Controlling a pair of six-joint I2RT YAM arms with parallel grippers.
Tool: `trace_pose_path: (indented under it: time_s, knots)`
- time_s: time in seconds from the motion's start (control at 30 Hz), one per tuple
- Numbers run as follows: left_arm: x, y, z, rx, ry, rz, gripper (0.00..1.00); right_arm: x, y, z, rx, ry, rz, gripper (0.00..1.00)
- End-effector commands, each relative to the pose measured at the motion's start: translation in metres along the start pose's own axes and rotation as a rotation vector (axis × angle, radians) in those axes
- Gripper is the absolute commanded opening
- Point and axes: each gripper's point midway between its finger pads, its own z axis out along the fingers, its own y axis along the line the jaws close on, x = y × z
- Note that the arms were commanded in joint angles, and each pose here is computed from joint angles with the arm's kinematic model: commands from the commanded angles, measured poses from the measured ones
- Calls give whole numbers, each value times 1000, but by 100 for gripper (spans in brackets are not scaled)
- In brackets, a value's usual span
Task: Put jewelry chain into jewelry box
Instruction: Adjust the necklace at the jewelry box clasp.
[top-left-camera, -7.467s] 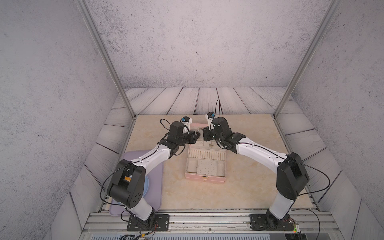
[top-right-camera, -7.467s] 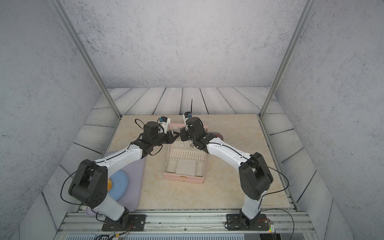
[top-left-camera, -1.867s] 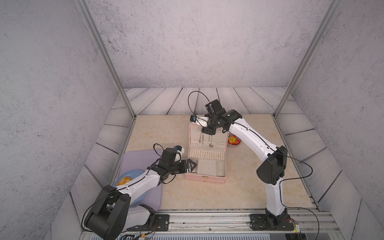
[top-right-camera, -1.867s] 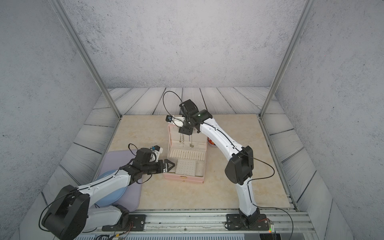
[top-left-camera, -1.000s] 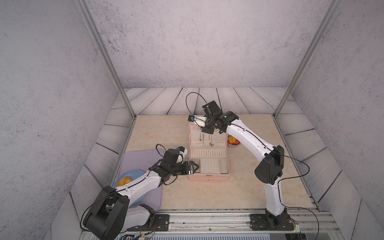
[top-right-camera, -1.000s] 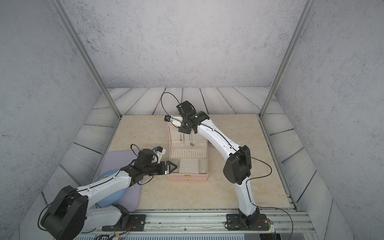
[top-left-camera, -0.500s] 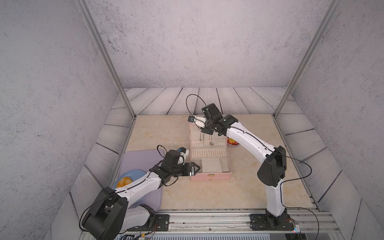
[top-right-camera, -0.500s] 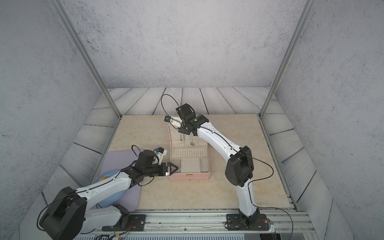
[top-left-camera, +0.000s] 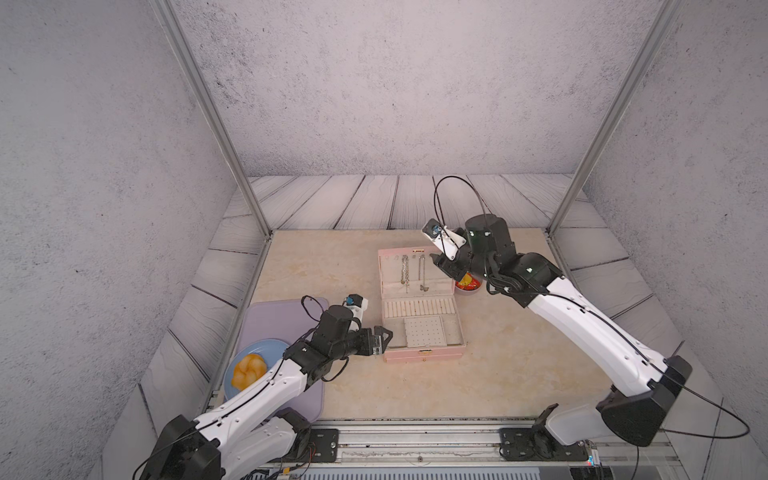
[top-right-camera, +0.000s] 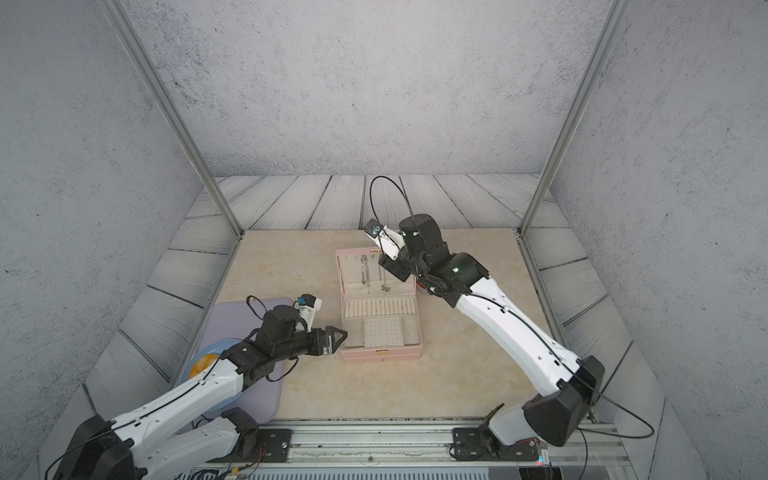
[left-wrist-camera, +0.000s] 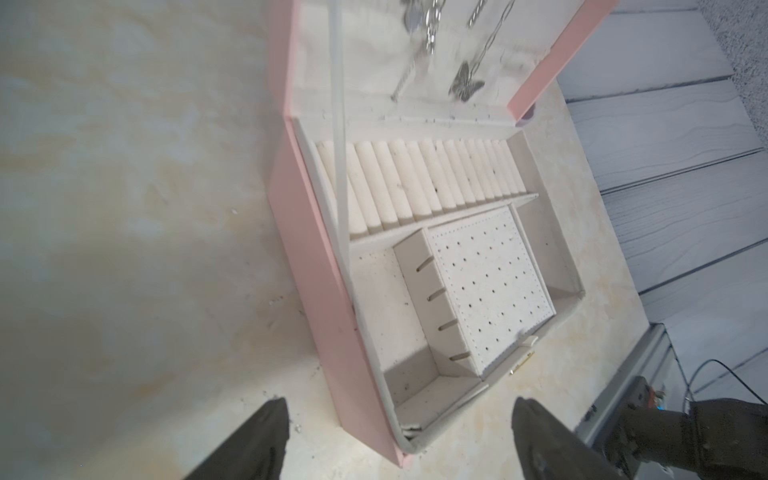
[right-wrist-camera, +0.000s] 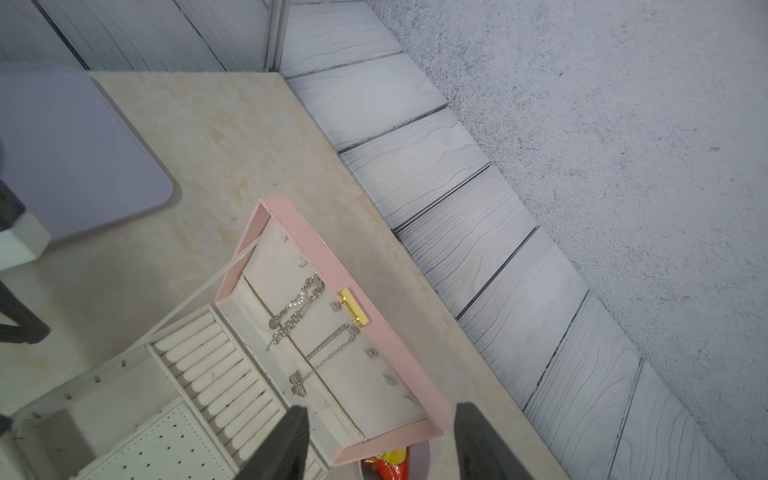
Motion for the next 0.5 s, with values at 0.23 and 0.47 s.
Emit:
trace_pose_path:
  time_s: [0.23,0.47]
  knots:
    - [-95,-36,-12,-108,-264,741,59,15,21,-9,-50,-189,467,66]
    - [-106,-47,38,-202,-172,1224,54,57,15,-16,25,-179,557,66]
